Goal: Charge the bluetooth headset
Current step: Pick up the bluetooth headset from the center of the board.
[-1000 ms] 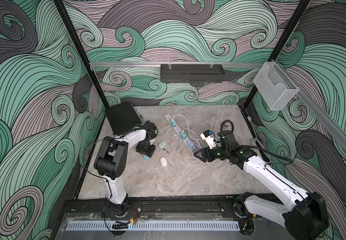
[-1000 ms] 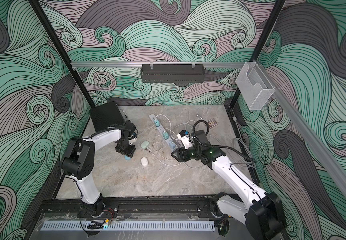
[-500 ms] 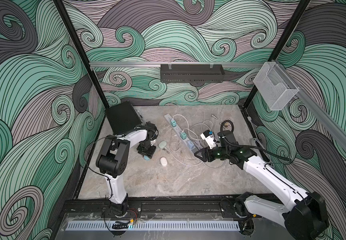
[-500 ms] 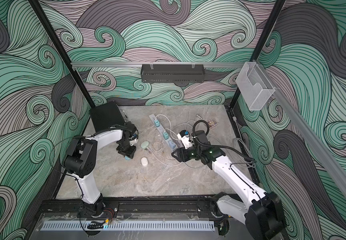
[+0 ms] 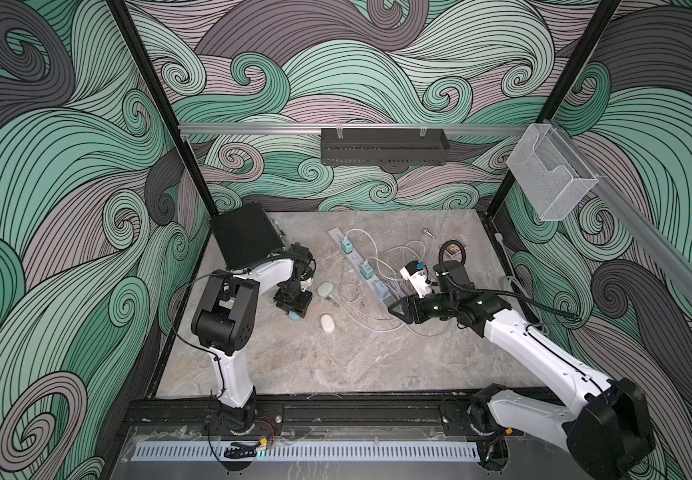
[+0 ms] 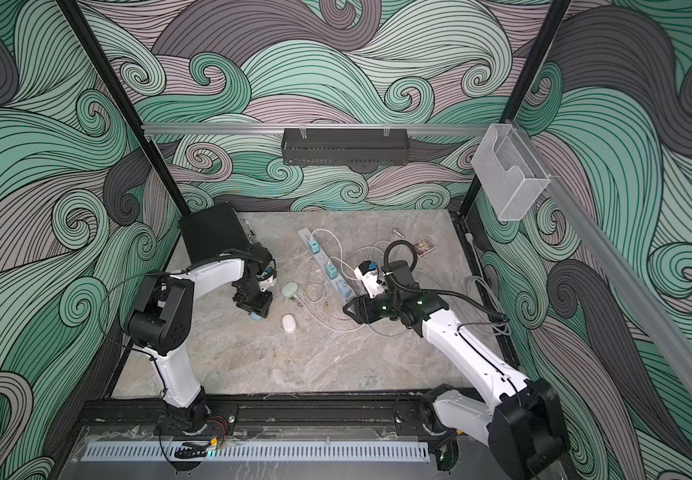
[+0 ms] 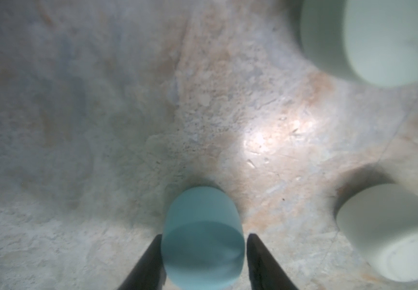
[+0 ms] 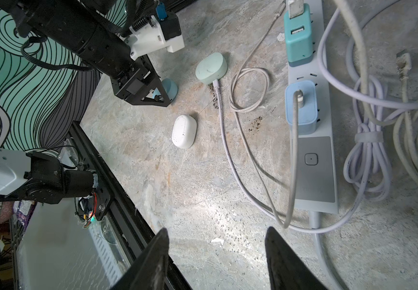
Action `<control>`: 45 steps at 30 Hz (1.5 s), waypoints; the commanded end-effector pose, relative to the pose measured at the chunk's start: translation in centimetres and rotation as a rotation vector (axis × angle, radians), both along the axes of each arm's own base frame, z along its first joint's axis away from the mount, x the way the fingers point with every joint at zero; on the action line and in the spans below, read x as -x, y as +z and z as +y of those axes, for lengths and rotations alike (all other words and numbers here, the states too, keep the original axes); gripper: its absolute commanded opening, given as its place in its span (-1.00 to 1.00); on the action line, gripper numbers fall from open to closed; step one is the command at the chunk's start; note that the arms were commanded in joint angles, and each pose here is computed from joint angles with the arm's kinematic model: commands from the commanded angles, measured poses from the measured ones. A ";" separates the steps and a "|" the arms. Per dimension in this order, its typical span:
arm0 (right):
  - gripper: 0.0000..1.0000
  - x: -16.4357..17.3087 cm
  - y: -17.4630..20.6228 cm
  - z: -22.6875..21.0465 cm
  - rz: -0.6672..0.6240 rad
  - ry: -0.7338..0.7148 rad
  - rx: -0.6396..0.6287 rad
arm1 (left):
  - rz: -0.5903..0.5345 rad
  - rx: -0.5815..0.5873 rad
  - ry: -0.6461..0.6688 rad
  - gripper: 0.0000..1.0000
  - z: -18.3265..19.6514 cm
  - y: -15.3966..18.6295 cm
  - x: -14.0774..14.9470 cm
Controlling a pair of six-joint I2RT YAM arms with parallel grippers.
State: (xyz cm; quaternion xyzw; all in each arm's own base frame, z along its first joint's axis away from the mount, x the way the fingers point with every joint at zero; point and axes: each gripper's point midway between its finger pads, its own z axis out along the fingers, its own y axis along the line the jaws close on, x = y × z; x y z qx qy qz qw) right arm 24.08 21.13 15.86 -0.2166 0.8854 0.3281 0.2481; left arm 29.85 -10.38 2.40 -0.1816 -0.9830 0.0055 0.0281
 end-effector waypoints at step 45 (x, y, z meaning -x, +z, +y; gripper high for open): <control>-0.04 -3.6 3.1 -0.3 -0.075 -0.143 0.071 | -0.338 0.494 0.219 -0.38 -3.1 12.1 -0.1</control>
